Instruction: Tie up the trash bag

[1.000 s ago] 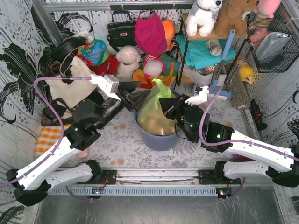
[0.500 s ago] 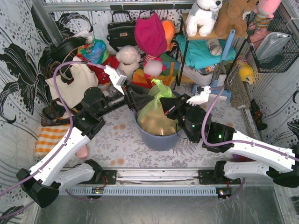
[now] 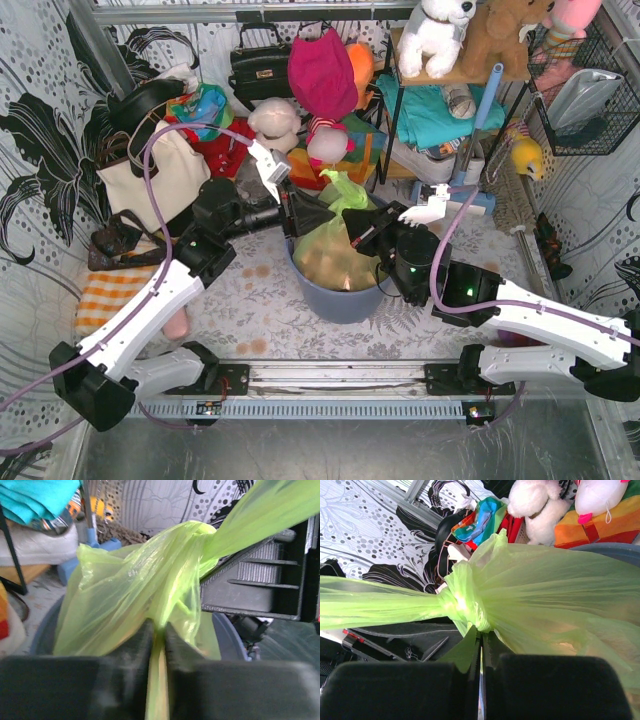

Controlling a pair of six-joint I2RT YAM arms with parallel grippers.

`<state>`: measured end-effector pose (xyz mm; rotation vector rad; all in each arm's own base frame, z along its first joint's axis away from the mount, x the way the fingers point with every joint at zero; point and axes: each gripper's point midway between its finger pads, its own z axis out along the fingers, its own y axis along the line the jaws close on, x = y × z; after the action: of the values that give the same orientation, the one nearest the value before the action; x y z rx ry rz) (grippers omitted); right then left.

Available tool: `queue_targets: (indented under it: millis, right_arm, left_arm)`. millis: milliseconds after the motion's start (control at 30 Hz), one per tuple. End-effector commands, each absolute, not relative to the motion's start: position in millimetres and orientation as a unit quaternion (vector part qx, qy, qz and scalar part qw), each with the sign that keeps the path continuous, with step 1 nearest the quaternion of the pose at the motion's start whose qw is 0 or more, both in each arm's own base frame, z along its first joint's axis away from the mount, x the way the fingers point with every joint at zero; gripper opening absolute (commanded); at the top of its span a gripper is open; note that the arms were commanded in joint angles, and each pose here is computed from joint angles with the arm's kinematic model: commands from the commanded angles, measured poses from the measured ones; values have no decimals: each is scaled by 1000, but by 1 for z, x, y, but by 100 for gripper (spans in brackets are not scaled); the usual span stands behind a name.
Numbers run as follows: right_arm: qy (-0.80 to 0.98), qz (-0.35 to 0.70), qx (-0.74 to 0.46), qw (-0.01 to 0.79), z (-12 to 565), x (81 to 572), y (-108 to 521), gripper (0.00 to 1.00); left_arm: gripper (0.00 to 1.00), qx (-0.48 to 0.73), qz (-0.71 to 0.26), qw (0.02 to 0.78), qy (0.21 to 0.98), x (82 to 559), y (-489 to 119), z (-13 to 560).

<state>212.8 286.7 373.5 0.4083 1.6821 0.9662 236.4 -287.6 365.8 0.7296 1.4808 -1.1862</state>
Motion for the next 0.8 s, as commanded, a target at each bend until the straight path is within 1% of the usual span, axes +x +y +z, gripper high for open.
queue_targets:
  millis: [0, 33, 67, 133, 500, 767]
  right_arm:
    - [707, 401, 175, 556, 375, 215, 287, 0]
    - [708, 397, 177, 557, 373, 216, 286, 0]
    - [708, 396, 178, 558, 372, 216, 286, 0]
    - [707, 393, 179, 560, 370, 218, 287, 0]
    - [669, 397, 187, 600, 382, 231, 298, 0]
    - [636, 395, 197, 633, 390, 239, 297, 0]
  left_arm:
    - [15, 339, -505, 533, 588, 228, -289, 379]
    - [9, 343, -506, 532, 586, 226, -289, 380]
    - [6, 346, -507, 533, 582, 222, -288, 383]
    - [3, 351, -509, 534, 577, 217, -286, 386]
    - [2, 365, -514, 517, 580, 195, -277, 388]
    - [3, 376, -535, 490, 577, 183, -279, 383]
